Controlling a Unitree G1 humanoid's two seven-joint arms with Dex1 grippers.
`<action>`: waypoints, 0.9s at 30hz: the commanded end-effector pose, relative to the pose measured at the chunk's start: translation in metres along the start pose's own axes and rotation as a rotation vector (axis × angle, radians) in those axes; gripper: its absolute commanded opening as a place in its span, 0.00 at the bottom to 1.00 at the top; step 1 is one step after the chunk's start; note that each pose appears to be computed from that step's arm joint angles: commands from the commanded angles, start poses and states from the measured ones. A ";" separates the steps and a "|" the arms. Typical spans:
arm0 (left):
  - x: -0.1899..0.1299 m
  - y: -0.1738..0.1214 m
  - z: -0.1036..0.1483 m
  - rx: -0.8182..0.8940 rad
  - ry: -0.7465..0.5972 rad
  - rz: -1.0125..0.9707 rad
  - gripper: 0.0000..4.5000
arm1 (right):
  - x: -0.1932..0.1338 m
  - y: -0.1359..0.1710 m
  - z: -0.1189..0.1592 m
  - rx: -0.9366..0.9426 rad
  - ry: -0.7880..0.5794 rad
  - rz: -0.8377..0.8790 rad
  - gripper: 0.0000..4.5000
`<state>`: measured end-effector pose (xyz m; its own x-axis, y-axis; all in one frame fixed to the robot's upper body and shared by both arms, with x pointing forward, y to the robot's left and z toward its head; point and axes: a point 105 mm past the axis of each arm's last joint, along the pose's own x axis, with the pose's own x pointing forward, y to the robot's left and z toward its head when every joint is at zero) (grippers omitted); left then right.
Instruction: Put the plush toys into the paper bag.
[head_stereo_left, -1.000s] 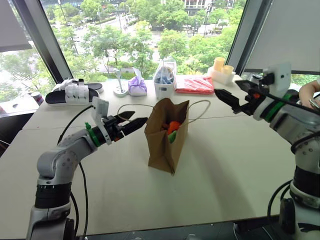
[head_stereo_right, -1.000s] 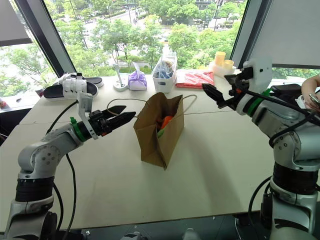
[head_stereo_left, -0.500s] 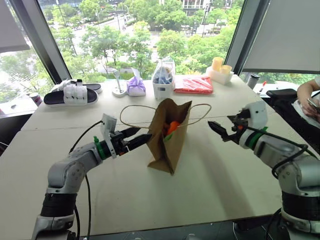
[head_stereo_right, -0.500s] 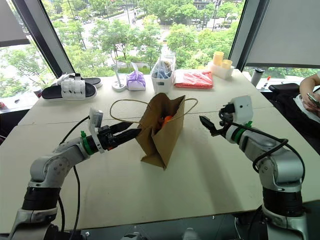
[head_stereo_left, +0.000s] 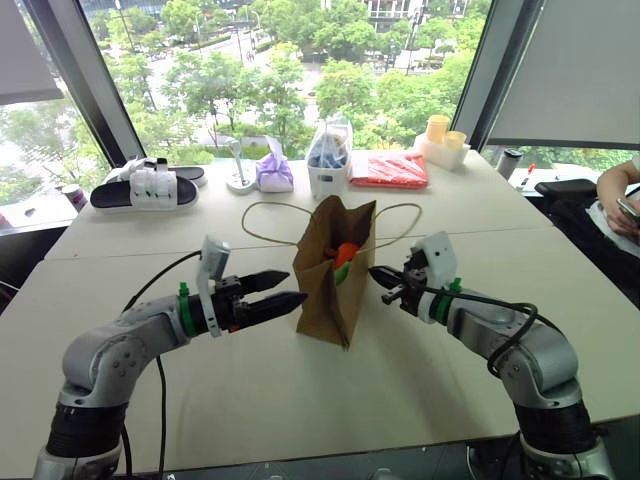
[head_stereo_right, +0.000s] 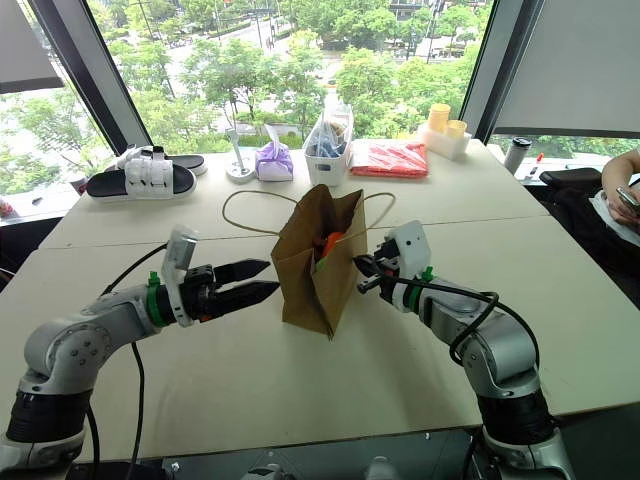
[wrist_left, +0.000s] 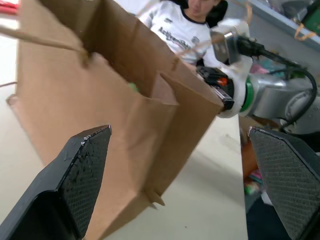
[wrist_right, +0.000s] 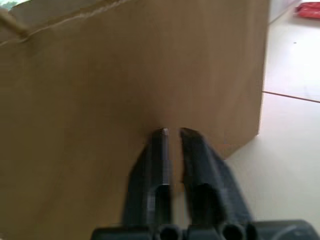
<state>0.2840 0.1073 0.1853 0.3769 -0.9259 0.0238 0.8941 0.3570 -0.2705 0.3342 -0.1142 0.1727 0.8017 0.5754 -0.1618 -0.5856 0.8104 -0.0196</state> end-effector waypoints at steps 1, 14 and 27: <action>0.012 -0.009 -0.008 0.079 0.053 -0.026 1.00 | 0.003 0.011 0.018 -0.039 -0.063 0.037 0.01; 0.055 0.009 -0.020 0.184 0.029 0.119 1.00 | 0.005 0.022 0.015 -0.050 -0.053 0.074 0.01; 0.067 0.023 -0.021 0.173 -0.074 0.250 0.62 | 0.005 0.024 0.011 -0.055 -0.034 0.063 0.00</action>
<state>0.3224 0.0466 0.1502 0.5782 -0.8159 0.0046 0.8093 0.5728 -0.1298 0.3311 -0.0965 0.1694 0.7726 0.6098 -0.1768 -0.6237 0.7810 -0.0319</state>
